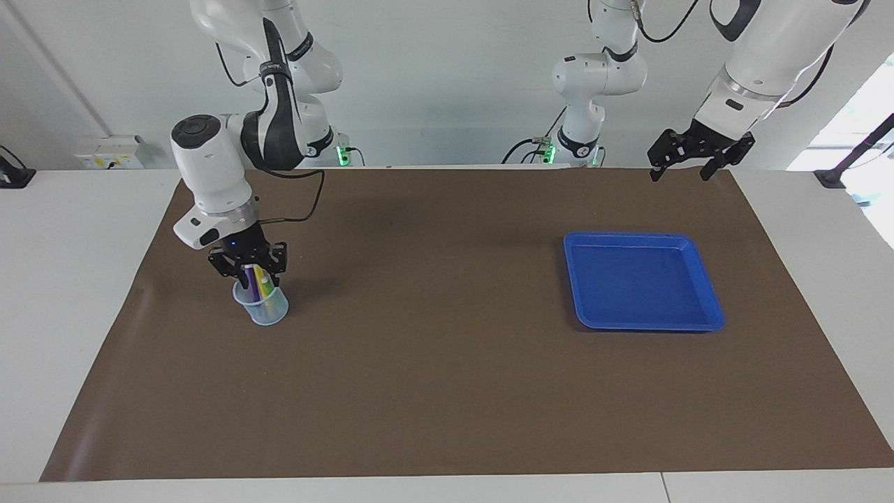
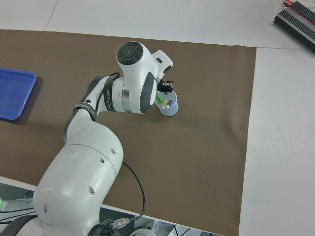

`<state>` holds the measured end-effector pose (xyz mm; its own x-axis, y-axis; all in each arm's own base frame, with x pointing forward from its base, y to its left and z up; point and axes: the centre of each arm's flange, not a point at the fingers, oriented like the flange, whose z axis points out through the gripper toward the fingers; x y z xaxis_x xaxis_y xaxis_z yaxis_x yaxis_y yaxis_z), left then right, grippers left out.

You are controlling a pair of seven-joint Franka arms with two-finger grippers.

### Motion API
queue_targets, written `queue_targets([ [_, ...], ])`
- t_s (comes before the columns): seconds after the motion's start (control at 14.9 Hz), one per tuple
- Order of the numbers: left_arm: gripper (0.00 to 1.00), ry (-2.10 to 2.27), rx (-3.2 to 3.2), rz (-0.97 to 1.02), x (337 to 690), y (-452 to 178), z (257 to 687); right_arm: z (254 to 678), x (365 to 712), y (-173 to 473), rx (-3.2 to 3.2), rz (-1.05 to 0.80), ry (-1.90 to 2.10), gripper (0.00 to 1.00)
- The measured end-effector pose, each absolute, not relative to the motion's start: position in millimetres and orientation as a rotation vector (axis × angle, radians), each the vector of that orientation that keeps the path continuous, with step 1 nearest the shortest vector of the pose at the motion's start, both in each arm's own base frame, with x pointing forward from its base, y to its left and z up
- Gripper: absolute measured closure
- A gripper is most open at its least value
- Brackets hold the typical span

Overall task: Right arm passes pens to left for tray arrangement
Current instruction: 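Reach the right gripper into the white cup and grasp the green pen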

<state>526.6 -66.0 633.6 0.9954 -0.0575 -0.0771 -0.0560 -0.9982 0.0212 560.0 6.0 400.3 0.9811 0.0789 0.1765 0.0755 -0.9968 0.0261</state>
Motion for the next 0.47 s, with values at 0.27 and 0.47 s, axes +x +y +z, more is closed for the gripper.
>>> queue_targets([
  [0.27,0.00,-0.089,3.119,-0.121,526.6,-66.0,633.6,396.7,558.1,6.9,3.109,0.268,0.124,0.59],
  [0.47,0.00,-0.089,3.119,-0.122,526.6,-66.0,633.6,397.5,558.5,10.8,3.108,0.276,0.134,0.83],
])
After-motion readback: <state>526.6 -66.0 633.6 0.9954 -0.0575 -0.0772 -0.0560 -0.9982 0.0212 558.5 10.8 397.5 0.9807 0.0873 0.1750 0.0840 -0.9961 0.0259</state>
